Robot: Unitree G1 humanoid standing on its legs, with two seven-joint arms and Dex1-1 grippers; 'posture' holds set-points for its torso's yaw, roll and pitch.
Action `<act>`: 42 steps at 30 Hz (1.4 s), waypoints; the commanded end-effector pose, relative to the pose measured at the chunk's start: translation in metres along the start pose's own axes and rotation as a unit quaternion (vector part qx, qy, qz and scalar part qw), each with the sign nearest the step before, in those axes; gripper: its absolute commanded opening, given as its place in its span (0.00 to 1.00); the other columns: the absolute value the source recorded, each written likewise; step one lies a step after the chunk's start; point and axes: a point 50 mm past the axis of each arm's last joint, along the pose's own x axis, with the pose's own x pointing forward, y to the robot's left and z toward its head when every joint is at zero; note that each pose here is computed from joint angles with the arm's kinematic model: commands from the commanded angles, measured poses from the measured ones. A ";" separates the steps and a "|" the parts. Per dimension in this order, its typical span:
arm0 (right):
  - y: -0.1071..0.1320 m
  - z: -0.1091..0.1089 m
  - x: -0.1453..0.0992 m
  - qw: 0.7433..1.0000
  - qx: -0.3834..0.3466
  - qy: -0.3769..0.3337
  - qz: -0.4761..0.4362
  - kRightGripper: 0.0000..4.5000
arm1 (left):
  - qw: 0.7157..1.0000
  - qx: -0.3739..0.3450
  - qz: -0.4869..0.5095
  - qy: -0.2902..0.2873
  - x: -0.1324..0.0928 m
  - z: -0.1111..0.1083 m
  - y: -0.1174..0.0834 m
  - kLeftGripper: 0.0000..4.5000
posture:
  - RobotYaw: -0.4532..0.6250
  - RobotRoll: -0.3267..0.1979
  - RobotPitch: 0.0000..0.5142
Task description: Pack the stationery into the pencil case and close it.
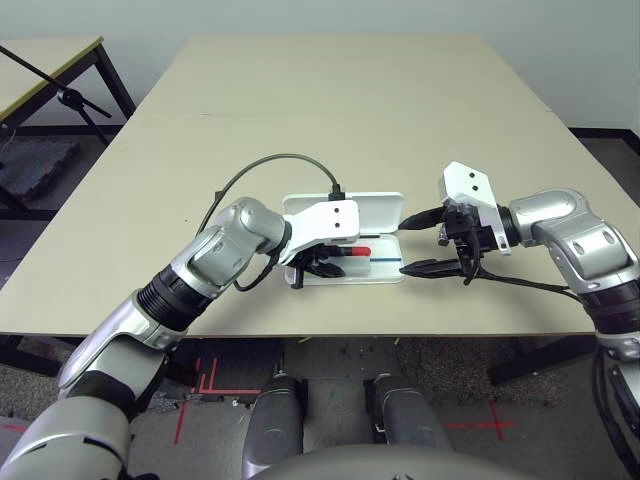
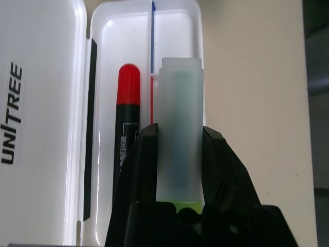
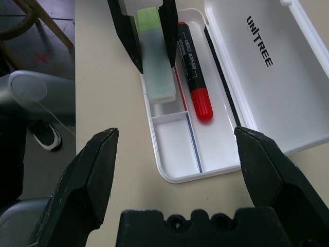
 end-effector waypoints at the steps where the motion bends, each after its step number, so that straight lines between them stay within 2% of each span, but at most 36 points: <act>1: 0.003 -0.001 0.000 1.000 -0.001 0.006 0.003 1.00 | 1.000 0.013 -0.006 0.005 0.001 0.002 0.000 0.26 | 0.30 0.62 0.10; 10: 0.002 -0.001 0.001 1.000 -0.003 0.006 0.000 1.00 | 1.000 0.010 -0.007 0.009 0.000 -0.002 -0.002 0.99 | 0.31 0.62 0.10; 15: 0.001 -0.001 0.001 1.000 -0.003 0.007 -0.001 1.00 | 1.000 0.008 0.007 -0.004 -0.008 -0.001 -0.001 1.00 | 0.31 0.62 0.11; 18: 0.001 -0.003 -0.003 1.000 0.000 0.009 -0.006 1.00 | 0.999 0.022 0.017 -0.042 -0.020 0.003 0.000 1.00 | 0.31 0.62 0.11; 22: 0.003 -0.008 -0.010 1.000 0.011 0.018 -0.011 1.00 | 0.995 0.046 0.025 -0.079 -0.046 0.000 -0.003 1.00 | 0.31 0.62 0.12; 25: 0.005 -0.013 -0.016 0.999 0.032 0.034 -0.021 1.00 | 0.993 0.043 0.044 -0.103 -0.075 0.000 -0.005 1.00 | 0.31 0.62 0.13; 29: 0.008 -0.018 -0.021 0.997 0.052 0.045 -0.030 1.00 | 0.993 0.042 0.055 -0.099 -0.095 -0.006 -0.010 1.00 | 0.32 0.62 0.14; 37: 0.009 -0.021 -0.023 0.993 0.085 0.056 -0.056 1.00 | 0.993 0.039 0.060 -0.097 -0.097 -0.007 -0.013 1.00 | 0.33 0.62 0.14; 40: 0.010 -0.017 -0.027 0.985 0.132 0.052 -0.095 1.00 | 0.993 0.037 0.060 -0.097 -0.094 -0.009 -0.013 1.00 | 0.33 0.62 0.14; 42: 0.007 -0.020 -0.032 0.973 0.167 0.061 -0.151 1.00 | 0.993 0.036 0.059 -0.097 -0.091 -0.009 -0.013 1.00 | 0.33 0.62 0.14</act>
